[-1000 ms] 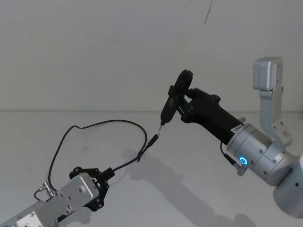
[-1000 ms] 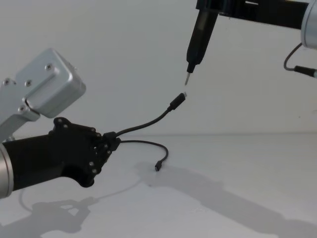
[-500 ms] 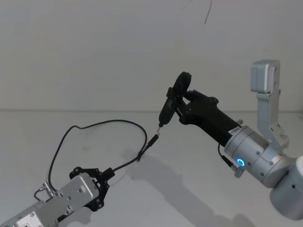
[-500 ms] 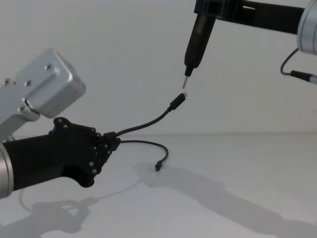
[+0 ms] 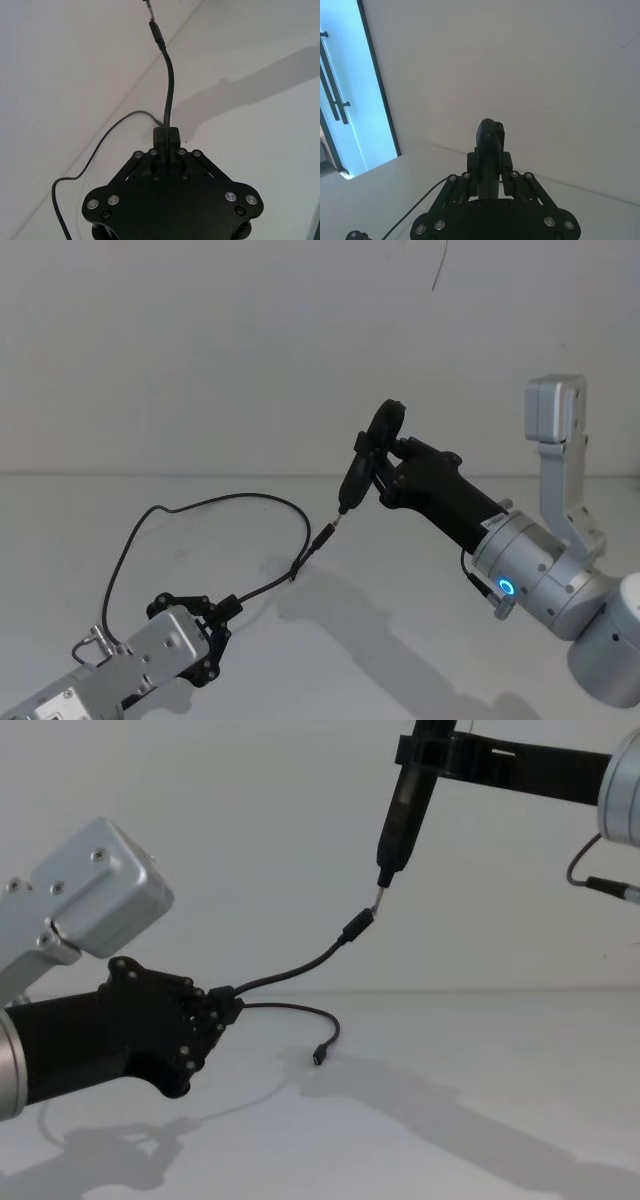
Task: Pick up the data cable with the one hand.
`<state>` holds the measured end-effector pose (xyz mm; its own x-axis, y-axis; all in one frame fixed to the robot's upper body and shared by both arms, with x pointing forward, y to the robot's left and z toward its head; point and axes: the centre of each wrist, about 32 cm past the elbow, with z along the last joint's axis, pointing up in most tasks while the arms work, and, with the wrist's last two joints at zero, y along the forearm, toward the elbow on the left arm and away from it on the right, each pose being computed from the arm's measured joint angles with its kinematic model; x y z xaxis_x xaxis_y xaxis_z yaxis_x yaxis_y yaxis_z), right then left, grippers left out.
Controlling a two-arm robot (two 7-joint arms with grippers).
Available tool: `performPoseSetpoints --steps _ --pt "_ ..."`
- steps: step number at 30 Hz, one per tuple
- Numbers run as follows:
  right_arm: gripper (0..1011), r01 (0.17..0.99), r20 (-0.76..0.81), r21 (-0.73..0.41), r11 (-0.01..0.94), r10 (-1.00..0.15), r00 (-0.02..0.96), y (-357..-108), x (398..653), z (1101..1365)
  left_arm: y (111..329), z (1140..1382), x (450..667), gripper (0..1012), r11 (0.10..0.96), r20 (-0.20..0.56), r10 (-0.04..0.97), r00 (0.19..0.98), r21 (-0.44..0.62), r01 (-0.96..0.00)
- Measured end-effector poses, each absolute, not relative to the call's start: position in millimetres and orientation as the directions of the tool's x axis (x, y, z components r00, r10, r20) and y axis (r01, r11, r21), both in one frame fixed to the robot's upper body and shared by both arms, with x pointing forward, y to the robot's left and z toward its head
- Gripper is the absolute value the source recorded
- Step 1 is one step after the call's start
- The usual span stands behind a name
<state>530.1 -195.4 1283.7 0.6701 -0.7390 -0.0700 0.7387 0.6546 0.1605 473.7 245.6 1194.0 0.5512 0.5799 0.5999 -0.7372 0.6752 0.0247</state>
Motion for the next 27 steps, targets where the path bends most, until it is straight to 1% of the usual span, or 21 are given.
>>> performPoseSetpoints --steps 27 --pt "263 0.741 -0.062 0.150 0.654 -0.742 0.667 -198.4 533.6 1284.8 245.6 1194.0 473.7 42 0.675 0.600 0.580 0.551 0.025 -0.737"
